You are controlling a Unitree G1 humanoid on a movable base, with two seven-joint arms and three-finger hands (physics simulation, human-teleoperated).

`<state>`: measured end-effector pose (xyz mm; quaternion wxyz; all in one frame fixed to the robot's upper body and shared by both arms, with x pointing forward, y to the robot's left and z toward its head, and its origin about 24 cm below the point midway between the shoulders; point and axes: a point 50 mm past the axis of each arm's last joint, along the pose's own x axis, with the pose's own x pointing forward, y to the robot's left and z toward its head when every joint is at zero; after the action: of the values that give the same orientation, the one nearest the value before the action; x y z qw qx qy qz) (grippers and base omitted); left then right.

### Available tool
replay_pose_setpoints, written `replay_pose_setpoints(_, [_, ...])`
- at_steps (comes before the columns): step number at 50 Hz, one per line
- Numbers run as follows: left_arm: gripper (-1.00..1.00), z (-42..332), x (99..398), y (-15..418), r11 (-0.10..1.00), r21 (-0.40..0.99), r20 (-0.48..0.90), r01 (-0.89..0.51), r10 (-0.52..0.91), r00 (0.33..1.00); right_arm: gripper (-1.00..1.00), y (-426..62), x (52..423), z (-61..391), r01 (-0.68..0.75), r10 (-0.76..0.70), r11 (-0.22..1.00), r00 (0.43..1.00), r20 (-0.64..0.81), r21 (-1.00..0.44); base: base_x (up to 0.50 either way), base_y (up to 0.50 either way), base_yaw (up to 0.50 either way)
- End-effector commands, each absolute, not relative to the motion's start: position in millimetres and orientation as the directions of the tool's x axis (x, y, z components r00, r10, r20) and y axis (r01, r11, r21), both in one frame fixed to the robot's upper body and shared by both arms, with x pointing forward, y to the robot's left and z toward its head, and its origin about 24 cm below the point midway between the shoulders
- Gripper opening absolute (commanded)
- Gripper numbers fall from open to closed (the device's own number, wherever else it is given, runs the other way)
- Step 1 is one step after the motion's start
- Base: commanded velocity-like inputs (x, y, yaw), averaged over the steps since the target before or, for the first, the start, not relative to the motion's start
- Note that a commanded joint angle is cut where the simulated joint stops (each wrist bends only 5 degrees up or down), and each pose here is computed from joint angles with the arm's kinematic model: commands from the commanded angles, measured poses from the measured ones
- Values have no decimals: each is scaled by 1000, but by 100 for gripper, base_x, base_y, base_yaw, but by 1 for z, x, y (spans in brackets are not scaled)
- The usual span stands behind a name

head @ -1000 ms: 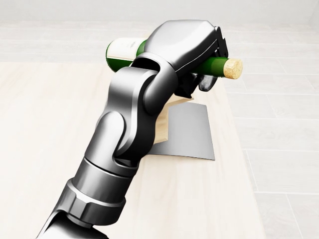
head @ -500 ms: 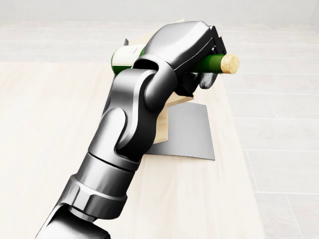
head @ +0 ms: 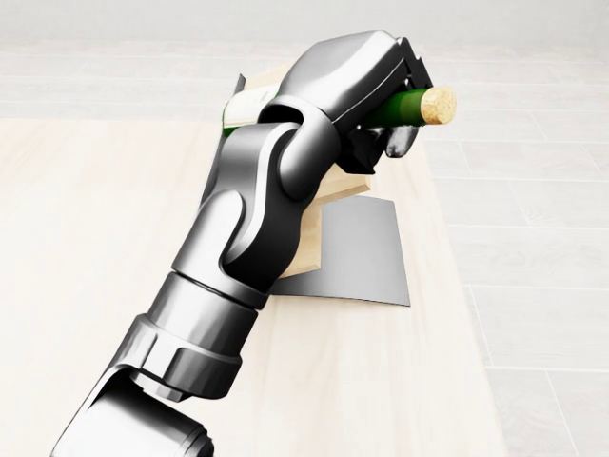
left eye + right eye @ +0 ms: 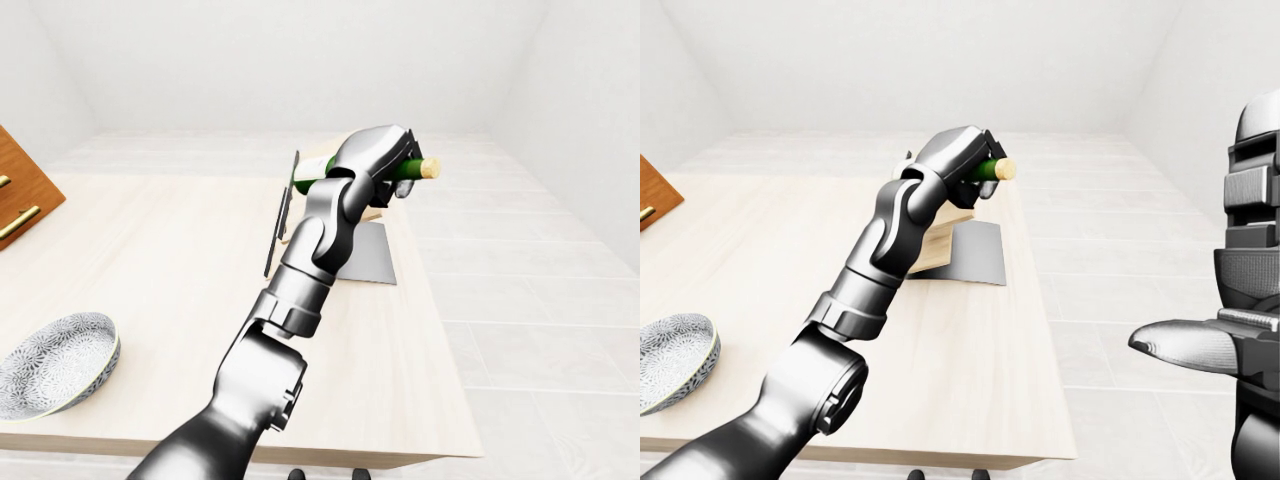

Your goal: Put the wine bottle on the wine rack.

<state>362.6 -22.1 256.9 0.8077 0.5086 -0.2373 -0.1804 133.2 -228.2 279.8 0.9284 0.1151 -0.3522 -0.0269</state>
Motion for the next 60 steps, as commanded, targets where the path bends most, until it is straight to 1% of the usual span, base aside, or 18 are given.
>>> replay_pose_setpoints(1, [-100, 259, 366, -21, 435, 900, 257, -15, -502, 826, 100, -228, 133, 280, -35, -129, 972, 750, 649, 232, 0, 0, 0])
replay_pose_setpoints(7, [-100, 256, 369, -19, 420, 907, 245, -19, -491, 836, 100, -228, 134, 279, -33, -132, 972, 748, 650, 235, 0, 0, 0])
replay_pose_setpoints(24, [-100, 243, 381, -13, 429, 903, 222, -13, -441, 870, 100, -228, 133, 279, -30, -137, 970, 745, 653, 239, 0, 0, 0])
replay_pose_setpoints(41, [-100, 239, 384, -14, 449, 893, 225, -11, -425, 877, 100, -230, 132, 279, -20, -152, 969, 739, 657, 247, 0, 0, 0])
replay_pose_setpoints(60, [-100, 222, 387, -16, 424, 905, 191, 0, -409, 892, 100, -229, 133, 281, -34, -142, 969, 737, 661, 245, 0, 0, 0])
